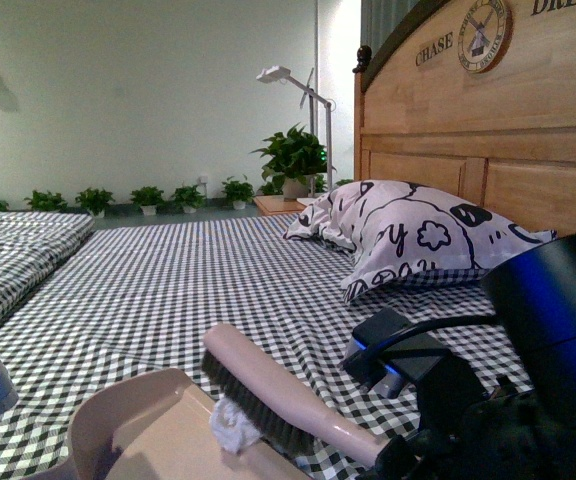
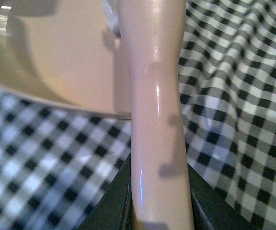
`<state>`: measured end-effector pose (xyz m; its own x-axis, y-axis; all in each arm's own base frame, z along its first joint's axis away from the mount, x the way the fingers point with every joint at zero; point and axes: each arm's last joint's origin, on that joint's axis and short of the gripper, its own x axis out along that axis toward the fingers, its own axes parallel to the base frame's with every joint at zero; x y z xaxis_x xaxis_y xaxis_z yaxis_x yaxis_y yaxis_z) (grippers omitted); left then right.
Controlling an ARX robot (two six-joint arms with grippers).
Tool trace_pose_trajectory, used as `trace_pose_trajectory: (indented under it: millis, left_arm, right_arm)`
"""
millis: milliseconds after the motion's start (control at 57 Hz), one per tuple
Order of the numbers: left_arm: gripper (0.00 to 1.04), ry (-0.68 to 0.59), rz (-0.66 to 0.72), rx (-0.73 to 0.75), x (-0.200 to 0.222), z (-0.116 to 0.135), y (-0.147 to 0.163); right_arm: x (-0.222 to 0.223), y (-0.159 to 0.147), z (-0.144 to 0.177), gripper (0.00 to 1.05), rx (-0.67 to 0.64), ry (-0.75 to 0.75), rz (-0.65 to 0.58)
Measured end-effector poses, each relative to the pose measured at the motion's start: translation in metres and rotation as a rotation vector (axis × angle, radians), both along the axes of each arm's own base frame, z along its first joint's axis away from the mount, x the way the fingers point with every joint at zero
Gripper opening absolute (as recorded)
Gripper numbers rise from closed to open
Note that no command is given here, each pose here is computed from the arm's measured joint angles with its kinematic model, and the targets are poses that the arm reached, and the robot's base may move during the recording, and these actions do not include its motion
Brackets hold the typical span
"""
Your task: Clean up trash
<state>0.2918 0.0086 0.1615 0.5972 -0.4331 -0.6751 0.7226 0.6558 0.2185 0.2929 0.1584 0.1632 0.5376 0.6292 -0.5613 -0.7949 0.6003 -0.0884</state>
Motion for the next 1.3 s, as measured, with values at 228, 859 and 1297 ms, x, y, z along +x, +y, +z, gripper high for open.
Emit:
trace_pose_trajectory:
  millis: [228, 859, 1297]
  left_arm:
    - [0.28, 0.000, 0.000, 0.000, 0.000, 0.000, 0.000]
    - [0.28, -0.147, 0.202, -0.276, -0.006, -0.008, -0.003]
    - [0.28, -0.377, 0.465, -0.360, -0.035, 0.027, -0.009]
  right_arm:
    - [-0.001, -0.047, 0.049, 0.20, 0.048, -0.135, -0.109]
    - [-0.004, -0.076, 0.043, 0.20, 0.075, -0.265, -0.409]
    - [-0.062, -0.127, 0.081, 0.20, 0.173, -0.398, -0.598]
